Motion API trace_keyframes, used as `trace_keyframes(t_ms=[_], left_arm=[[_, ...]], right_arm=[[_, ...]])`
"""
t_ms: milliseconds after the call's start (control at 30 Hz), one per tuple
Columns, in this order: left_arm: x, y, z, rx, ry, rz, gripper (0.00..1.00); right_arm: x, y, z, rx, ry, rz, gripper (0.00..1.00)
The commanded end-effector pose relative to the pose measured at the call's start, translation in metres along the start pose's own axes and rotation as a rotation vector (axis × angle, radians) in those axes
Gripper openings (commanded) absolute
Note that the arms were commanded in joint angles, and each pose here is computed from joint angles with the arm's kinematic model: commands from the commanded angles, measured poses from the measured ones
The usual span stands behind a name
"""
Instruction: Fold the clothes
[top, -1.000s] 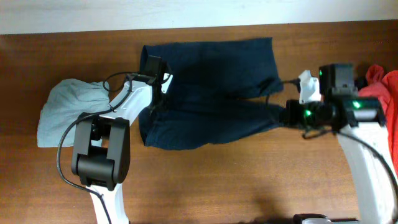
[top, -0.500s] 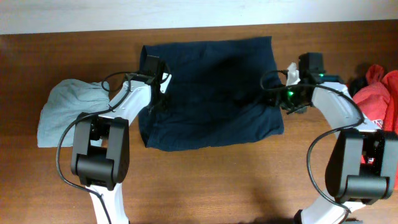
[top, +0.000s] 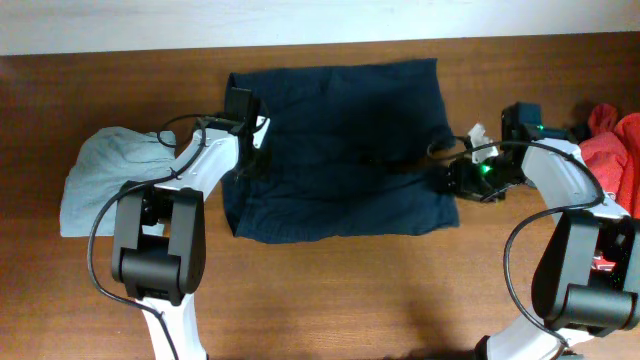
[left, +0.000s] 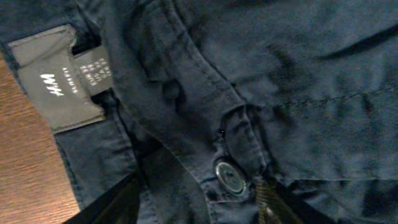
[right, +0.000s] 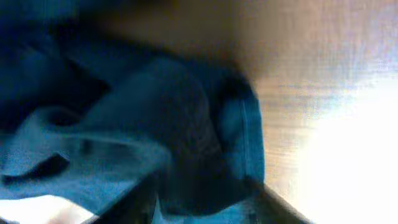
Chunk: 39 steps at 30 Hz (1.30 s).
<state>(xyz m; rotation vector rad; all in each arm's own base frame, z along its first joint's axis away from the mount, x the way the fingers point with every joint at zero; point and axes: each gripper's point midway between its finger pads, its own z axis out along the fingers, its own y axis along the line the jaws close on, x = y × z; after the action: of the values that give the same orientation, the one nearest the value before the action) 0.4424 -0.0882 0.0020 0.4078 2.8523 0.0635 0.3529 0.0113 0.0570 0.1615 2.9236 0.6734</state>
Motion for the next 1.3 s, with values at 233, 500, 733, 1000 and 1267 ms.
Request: trace_keyframes(t_ms=[233, 500, 733, 1000, 1267], left_arm=[[0.004, 0.009, 0.009, -0.034, 0.073, 0.011, 0.52], [0.003, 0.009, 0.009, -0.035, 0.072, 0.011, 0.52], [0.004, 0.009, 0.009, -0.034, 0.075, 0.011, 0.52], [0.003, 0.009, 0.009, -0.035, 0.071, 0.012, 0.53], [0.003, 0.009, 0.009, -0.035, 0.069, 0.011, 0.53]], right_arm=[[-0.031, 0.079, -0.084, -0.215, -0.213, -0.147, 0.04], [0.006, 0.012, -0.095, 0.212, -0.102, 0.068, 0.60], [0.049, -0.010, -0.047, 0.207, 0.094, 0.148, 0.66], [0.059, 0.002, -0.015, 0.057, 0.097, 0.052, 0.63], [0.015, 0.052, -0.022, -0.251, -0.092, -0.063, 0.16]])
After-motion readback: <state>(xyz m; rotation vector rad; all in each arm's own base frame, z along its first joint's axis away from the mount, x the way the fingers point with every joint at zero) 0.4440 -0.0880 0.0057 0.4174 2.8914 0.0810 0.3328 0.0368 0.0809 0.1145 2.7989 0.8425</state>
